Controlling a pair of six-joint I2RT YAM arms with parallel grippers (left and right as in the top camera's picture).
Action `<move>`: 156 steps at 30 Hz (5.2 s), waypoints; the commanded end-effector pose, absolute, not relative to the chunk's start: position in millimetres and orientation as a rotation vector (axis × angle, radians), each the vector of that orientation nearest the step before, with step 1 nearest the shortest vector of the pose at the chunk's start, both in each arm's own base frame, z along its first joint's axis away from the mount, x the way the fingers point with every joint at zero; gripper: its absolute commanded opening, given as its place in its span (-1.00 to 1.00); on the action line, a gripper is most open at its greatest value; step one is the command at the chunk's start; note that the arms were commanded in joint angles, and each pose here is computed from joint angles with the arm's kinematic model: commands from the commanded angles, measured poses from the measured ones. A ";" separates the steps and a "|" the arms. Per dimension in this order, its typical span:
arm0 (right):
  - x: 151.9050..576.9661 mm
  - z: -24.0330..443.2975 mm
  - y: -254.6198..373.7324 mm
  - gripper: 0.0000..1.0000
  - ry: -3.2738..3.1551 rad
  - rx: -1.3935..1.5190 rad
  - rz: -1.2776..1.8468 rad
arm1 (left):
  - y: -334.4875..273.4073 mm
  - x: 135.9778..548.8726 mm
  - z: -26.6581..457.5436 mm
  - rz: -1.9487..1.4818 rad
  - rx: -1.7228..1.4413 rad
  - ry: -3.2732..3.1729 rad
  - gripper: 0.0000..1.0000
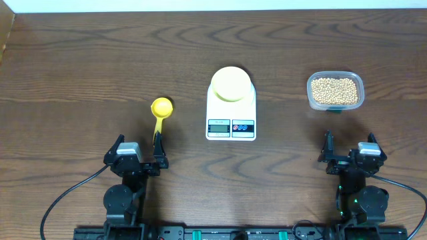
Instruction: Scoop item into bowl and weigh 50g on scale
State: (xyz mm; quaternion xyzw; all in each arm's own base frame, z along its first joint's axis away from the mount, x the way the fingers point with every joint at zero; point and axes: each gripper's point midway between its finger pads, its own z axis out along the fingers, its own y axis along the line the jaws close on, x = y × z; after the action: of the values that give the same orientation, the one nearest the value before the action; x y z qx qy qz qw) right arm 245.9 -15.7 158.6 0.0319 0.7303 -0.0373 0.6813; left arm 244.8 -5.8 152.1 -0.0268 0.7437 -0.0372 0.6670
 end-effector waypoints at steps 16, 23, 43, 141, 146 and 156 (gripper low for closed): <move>245.5 159.3 -15.8 0.98 1.633 0.088 -0.073 | 0.7 243.8 135.8 -0.052 -0.089 1.727 0.96; 245.5 159.3 -15.8 0.99 1.633 0.088 -0.073 | 0.7 243.8 135.8 -0.052 -0.090 1.727 0.95; 245.5 159.3 -15.8 0.99 1.633 0.088 -0.073 | 0.7 243.8 135.8 -0.052 -0.089 1.727 0.96; 245.6 159.1 -15.8 0.99 1.634 0.087 -0.073 | 26.3 345.7 169.6 -0.022 -0.201 2.812 0.96; 245.6 159.1 -15.8 0.98 1.634 0.087 -0.073 | 26.7 349.6 147.6 -0.023 -0.207 2.875 0.96; 245.6 159.1 -15.8 0.99 1.634 0.087 -0.073 | 26.8 351.3 141.0 -0.024 -0.208 2.887 0.96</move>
State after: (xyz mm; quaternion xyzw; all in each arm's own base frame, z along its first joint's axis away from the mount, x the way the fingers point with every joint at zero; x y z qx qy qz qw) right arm 246.0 -15.5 158.8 0.0316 0.7301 -0.0370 0.6816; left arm 347.7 26.1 140.2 -0.0749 0.9899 -0.0079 0.1202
